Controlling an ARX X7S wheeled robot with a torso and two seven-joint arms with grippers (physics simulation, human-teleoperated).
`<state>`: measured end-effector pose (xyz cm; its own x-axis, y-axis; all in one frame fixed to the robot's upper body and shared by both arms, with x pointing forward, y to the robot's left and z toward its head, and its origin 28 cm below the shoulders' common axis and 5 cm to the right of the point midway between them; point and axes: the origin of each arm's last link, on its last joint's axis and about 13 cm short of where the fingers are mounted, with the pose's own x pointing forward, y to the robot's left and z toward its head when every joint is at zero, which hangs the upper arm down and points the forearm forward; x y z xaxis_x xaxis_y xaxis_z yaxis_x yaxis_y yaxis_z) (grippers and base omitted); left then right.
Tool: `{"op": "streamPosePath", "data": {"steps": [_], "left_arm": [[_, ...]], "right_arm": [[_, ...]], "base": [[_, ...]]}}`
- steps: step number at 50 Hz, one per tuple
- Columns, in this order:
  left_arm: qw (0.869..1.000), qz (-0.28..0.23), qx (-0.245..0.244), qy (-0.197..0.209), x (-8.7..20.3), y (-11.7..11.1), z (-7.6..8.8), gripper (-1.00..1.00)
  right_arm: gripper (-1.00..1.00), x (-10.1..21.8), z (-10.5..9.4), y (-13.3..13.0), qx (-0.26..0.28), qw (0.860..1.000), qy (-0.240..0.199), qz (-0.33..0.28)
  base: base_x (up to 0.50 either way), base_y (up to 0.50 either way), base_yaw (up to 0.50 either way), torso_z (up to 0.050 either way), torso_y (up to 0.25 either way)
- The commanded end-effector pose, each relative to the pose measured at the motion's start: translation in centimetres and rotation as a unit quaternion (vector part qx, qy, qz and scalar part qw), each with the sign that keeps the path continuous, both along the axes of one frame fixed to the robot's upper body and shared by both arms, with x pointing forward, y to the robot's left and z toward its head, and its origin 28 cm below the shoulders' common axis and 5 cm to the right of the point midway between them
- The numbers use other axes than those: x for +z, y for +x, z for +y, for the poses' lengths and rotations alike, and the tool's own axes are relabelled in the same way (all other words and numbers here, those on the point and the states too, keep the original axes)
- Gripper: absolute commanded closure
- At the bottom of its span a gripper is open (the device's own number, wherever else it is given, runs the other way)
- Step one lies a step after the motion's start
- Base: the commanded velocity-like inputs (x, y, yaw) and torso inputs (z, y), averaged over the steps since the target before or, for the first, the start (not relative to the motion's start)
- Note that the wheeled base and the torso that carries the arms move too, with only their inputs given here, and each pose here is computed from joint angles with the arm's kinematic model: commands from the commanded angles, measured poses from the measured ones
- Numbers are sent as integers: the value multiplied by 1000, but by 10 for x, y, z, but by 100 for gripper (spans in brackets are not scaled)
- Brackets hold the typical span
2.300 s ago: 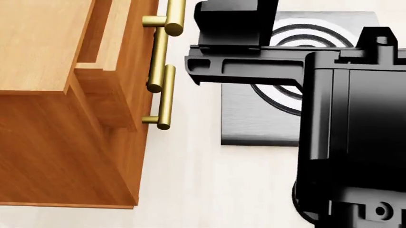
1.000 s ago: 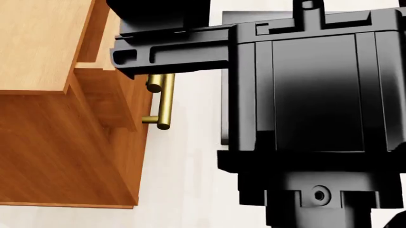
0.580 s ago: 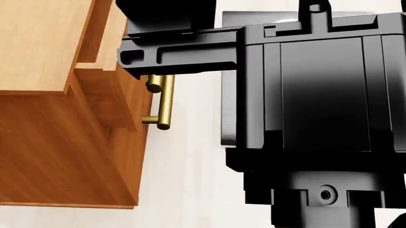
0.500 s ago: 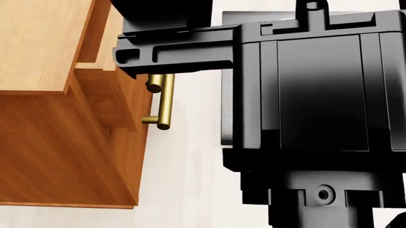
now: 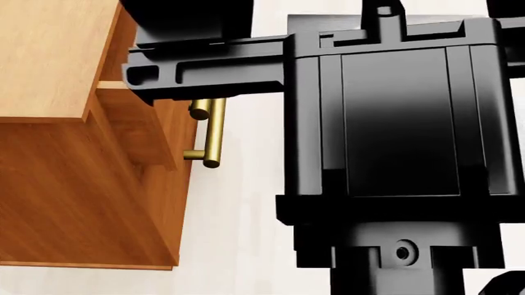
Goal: Pick the akita bowl on the wooden cabinet and place it on the plate.
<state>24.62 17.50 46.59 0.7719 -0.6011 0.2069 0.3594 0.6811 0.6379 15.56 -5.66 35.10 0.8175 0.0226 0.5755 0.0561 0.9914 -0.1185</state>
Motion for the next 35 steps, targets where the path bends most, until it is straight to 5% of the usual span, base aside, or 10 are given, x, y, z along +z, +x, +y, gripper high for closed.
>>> {"op": "streamPosePath", "data": {"steps": [1,35], "left_arm": [[1000,-13,-15,-12,1,-4,5,100],[999,-2,-50,5,-13,-7,7,100]], "right_arm": [[-100,-4,-1,2,2,1000,8,7],[-100,-8,0,5,1,1000,9,12]], "base": [[0,0,0,0,0],[0,0,0,0,0]]}}
